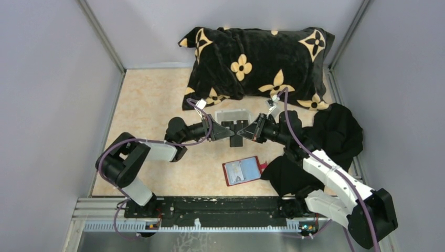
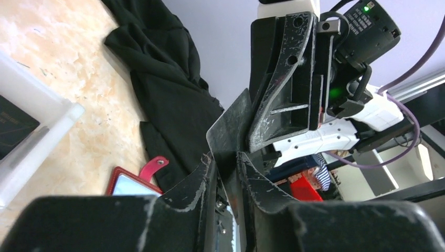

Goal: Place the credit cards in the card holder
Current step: Pick up the credit card from the storage box.

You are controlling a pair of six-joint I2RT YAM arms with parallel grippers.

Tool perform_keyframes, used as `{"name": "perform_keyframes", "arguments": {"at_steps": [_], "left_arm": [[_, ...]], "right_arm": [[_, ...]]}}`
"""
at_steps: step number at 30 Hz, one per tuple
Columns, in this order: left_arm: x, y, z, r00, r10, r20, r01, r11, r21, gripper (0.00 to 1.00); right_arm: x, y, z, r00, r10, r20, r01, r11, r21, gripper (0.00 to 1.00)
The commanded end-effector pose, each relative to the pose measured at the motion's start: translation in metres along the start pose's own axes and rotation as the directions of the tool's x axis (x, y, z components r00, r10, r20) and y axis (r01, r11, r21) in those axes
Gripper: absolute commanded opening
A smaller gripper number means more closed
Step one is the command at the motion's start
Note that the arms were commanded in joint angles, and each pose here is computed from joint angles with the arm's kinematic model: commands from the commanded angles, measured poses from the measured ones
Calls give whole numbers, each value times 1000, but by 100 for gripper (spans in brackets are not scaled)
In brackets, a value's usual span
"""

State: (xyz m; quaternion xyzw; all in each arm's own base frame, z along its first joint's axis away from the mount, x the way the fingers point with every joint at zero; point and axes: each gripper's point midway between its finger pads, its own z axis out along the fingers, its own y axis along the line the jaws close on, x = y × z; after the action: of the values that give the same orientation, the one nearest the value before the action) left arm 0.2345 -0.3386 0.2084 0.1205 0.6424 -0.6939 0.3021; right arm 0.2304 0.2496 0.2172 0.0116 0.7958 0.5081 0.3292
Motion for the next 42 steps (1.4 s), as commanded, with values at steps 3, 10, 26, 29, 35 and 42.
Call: {"name": "perform_keyframes", "arguments": {"at_steps": [3, 10, 26, 29, 35, 42], "left_arm": [[2, -22, -1, 1000, 16, -23, -12, 990, 142, 15], [5, -19, -3, 1000, 3, -19, 0, 990, 142, 0], [6, 26, -26, 993, -41, 110, 60, 983, -171, 0], [6, 30, -33, 988, -54, 146, 84, 974, -211, 0], [31, 40, -31, 988, -65, 137, 110, 931, -349, 0], [81, 56, -34, 970, -190, 152, 242, 815, -526, 0]], "right_arm": [[-6, 10, 3, 1000, 2, 15, -1, 997, -79, 0], [-4, 7, 2, 1000, 8, 5, -7, 996, -86, 0], [-7, -11, -4, 1000, -4, 23, 4, 1000, -11, 38], [-9, -21, -8, 999, -14, 32, 13, 999, 32, 48], [-12, -60, -16, 996, -70, 52, 56, 972, 230, 49], [0, -110, -30, 996, -83, 17, 66, 887, 458, 42]]}}
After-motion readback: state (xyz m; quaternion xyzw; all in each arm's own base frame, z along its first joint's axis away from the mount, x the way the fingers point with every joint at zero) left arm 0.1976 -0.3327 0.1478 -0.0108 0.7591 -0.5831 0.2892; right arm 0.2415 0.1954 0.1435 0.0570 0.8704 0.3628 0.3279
